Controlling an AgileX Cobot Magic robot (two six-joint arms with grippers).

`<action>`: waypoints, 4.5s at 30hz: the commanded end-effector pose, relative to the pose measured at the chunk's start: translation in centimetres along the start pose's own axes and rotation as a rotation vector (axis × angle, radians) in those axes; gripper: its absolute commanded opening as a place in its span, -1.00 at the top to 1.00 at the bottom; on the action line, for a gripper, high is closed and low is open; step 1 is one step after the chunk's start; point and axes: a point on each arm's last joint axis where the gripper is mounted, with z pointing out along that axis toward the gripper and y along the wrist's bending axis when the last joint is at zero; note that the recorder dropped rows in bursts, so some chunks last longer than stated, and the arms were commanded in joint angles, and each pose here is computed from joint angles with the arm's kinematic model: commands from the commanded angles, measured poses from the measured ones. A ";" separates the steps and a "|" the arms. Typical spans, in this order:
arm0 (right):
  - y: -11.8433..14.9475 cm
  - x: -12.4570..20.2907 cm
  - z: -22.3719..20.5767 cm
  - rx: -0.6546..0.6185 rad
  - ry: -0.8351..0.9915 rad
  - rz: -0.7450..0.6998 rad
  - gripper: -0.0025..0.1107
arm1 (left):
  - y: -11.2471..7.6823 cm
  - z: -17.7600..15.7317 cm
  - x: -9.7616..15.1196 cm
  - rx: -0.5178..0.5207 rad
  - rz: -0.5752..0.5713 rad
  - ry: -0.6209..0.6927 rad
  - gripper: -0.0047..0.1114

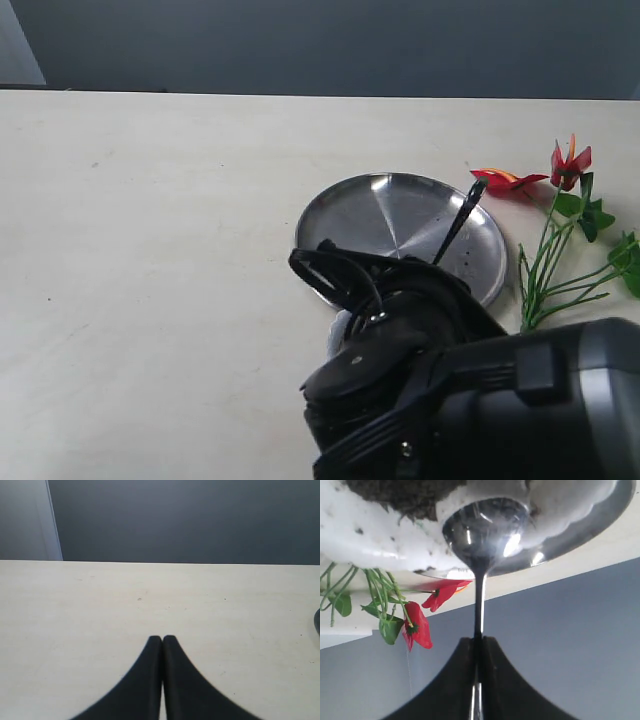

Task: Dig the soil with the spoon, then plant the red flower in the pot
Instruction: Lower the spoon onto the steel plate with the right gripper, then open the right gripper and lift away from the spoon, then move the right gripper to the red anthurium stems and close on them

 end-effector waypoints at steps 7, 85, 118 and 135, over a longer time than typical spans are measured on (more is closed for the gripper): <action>0.0 -1.8 0.7 -0.027 0.019 -0.021 0.97 | -0.1 0.0 -0.1 0.010 -0.016 -0.005 0.91; -3.9 13.1 15.0 -0.466 -0.071 1.831 0.59 | -0.1 0.0 -0.1 0.010 -0.016 -0.005 0.91; 8.9 9.7 13.4 -0.688 -0.333 2.770 -0.10 | -0.1 0.0 -0.1 0.011 -0.018 -0.005 0.91; 10.6 9.3 16.3 -0.738 -0.211 2.778 -0.10 | -0.1 0.0 -0.1 0.010 -0.016 -0.005 0.91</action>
